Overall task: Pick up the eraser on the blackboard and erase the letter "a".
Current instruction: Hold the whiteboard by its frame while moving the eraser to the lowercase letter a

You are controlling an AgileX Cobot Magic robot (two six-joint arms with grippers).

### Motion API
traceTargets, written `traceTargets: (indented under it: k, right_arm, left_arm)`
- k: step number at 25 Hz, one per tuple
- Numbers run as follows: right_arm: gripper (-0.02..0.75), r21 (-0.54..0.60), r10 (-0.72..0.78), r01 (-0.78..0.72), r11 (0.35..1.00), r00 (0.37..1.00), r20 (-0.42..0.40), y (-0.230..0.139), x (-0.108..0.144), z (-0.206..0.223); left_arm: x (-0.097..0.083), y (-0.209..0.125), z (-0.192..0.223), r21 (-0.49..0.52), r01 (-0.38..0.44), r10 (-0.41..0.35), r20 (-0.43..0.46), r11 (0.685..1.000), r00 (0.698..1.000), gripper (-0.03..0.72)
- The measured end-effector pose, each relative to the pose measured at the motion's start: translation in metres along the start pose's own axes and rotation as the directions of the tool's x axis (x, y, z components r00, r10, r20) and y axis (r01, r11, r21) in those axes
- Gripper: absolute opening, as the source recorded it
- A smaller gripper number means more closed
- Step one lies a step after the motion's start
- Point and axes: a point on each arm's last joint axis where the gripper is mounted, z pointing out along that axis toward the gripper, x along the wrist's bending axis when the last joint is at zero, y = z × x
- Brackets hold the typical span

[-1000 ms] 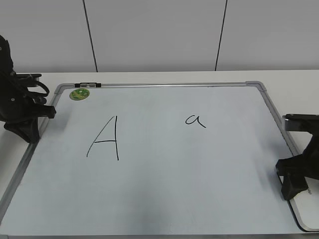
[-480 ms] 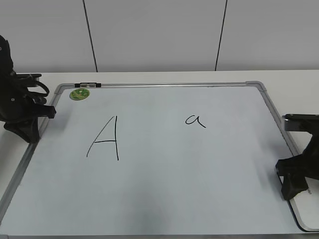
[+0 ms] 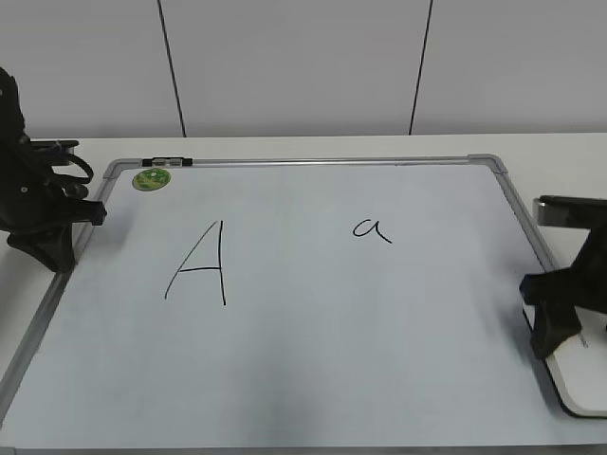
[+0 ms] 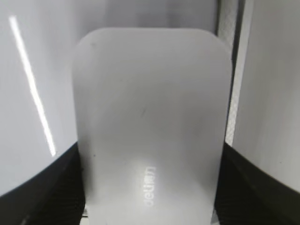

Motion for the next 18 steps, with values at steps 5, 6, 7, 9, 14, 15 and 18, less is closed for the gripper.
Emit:
traceTargets:
  k: [5, 6, 7, 9, 14, 15, 18]
  right_arm:
    - [0.532, -0.045, -0.039, 0.039, 0.998, 0.999, -0.007, 0.029, 0.013, -0.039]
    - [0.531, -0.044, -0.044, 0.044, 0.998, 0.999, -0.007, 0.031, 0.015, -0.041]
    - [0.531, -0.029, -0.062, 0.062, 0.998, 0.998, -0.005, 0.041, 0.021, -0.045]
    - [0.531, -0.013, -0.084, 0.084, 0.996, 0.996, -0.002, 0.055, 0.029, -0.046]
    - [0.531, -0.026, -0.125, 0.124, 0.992, 0.992, -0.002, 0.094, 0.049, -0.037]
    - [0.531, -0.031, -0.127, 0.127, 0.991, 0.992, -0.002, 0.098, 0.05, -0.036]
    - [0.531, -0.06, -0.146, 0.146, 0.988, 0.989, -0.004, 0.121, 0.061, -0.031]
  left_arm:
    - [0.0, 0.0, 0.0, 0.0, 0.0, 0.0, 0.0, 1.0, 1.0, 0.038]
    - [0.0, 0.0, 0.0, 0.0, 0.001, -0.001, 0.001, 1.0, 1.0, 0.038]
    - [0.0, 0.0, 0.0, 0.0, 0.001, -0.001, 0.001, 1.0, 1.0, 0.038]
    - [0.0, 0.0, 0.0, 0.0, 0.001, -0.001, 0.001, 1.0, 1.0, 0.038]
    - [0.0, 0.0, 0.0, 0.0, 0.001, -0.001, 0.001, 1.0, 1.0, 0.039]
    - [0.0, 0.0, 0.0, 0.0, 0.001, -0.001, 0.001, 1.0, 1.0, 0.039]
    - [0.0, 0.0, 0.0, 0.0, 0.001, -0.001, 0.001, 1.0, 1.0, 0.039]
